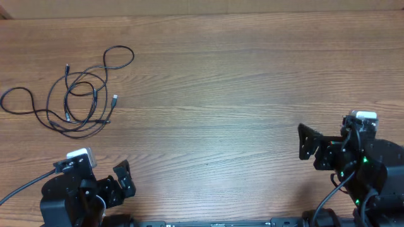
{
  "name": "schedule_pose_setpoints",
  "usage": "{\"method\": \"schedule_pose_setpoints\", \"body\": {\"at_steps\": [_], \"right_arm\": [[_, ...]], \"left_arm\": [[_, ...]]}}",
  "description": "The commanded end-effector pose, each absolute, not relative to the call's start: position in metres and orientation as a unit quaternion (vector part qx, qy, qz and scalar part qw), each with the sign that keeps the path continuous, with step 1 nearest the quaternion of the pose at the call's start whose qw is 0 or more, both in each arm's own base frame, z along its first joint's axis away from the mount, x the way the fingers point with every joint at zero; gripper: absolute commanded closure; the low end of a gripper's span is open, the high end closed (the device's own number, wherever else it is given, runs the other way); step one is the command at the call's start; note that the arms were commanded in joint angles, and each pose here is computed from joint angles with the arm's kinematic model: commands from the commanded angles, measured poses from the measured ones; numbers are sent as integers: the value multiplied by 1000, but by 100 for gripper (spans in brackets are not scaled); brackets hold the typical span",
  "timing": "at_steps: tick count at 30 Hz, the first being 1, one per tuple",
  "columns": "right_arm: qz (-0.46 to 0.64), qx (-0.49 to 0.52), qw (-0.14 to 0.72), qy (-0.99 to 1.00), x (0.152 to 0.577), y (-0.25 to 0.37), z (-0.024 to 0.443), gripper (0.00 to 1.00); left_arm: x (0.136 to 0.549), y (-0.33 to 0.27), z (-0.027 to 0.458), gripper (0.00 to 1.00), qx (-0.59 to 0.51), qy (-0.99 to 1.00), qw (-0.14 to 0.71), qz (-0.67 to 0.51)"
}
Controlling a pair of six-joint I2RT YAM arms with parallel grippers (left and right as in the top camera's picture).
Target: Untangle cables
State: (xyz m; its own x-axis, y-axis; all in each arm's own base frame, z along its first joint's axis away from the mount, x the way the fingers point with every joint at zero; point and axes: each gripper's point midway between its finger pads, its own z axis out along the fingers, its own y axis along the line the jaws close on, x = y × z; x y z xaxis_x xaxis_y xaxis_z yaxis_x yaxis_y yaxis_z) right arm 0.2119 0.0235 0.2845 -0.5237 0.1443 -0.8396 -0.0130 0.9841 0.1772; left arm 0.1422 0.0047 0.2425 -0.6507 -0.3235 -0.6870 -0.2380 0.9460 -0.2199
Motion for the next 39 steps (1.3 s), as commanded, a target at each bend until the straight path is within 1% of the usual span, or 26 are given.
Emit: {"method": "schedule_pose_setpoints", "body": {"at_steps": [1,4,8,12,20,22,29,39], "right_arm": [[63,13,521,851,212,21,287,0],[67,12,560,826,213,22,282,0],[75,10,639,765,216,22,277,0],[81,9,702,708,220,22,274,0],[89,7,779,621,235,23,247,0],[86,4,785,614,237,23,239,0],[67,13,700,711,246,20,173,0],[70,9,694,716,246,22,169,0]], "left_arm": [[142,3,240,0,-146,909,387,-57],[142,3,240,1,-146,909,387,-57],[142,3,240,1,-146,909,387,-57],[142,3,240,0,-146,909,387,-57],[142,3,240,1,-146,909,387,-57],[142,3,240,0,-146,909,387,-57],[142,3,240,1,-146,909,387,-57],[142,3,240,0,-146,909,387,-57]]}}
